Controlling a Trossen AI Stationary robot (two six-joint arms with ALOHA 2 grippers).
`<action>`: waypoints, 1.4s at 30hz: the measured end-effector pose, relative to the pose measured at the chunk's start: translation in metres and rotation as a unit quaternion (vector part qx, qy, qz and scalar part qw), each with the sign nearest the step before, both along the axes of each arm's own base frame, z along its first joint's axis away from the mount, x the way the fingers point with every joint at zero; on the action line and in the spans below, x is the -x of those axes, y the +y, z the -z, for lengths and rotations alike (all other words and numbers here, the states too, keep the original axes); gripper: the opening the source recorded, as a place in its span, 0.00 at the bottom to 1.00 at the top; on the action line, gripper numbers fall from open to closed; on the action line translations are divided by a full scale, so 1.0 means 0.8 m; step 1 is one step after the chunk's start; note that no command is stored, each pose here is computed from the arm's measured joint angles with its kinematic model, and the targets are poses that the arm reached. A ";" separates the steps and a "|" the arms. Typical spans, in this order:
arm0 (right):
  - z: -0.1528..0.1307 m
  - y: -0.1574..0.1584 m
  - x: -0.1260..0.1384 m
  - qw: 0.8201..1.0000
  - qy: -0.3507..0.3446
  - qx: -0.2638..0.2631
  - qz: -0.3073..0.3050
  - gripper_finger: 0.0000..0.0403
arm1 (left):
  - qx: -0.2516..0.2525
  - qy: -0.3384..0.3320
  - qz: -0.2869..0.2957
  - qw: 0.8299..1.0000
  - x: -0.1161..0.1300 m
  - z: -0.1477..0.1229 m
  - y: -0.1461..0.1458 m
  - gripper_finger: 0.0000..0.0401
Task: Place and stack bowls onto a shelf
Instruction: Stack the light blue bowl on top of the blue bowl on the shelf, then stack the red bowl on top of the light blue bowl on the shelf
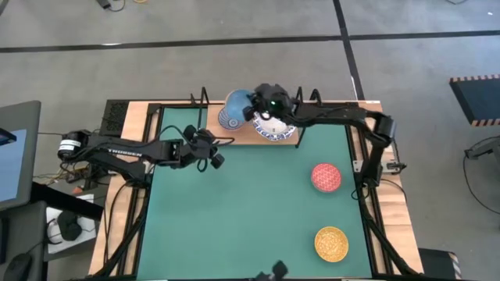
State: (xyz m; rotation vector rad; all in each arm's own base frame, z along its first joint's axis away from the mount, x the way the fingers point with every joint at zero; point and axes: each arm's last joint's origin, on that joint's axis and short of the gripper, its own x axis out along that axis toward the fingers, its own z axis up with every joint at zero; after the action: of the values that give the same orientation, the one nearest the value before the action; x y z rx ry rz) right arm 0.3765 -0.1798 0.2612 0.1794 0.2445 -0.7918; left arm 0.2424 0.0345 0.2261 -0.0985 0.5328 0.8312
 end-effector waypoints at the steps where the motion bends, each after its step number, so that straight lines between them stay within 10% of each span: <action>1: 0.001 -0.003 -0.007 1.000 0.003 -0.004 -0.008 0.11 | -0.002 0.001 -0.001 1.000 0.000 0.000 0.001 0.21; 25: 0.032 -0.045 -0.039 0.988 0.098 -0.102 -0.059 0.29 | -0.024 -0.011 -0.034 0.999 0.001 -0.007 0.036 0.21; 42: 0.022 -0.001 -0.040 0.975 0.176 -0.070 -0.117 0.29 | -0.064 -0.037 0.004 0.997 -0.003 -0.022 0.059 0.21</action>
State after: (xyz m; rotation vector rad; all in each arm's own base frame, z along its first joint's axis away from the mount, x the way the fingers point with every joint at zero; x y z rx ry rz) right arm 0.4082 -0.1810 0.2437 0.1394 0.6472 -0.5679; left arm 0.2450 0.0816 0.2435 -0.0101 0.4092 0.8482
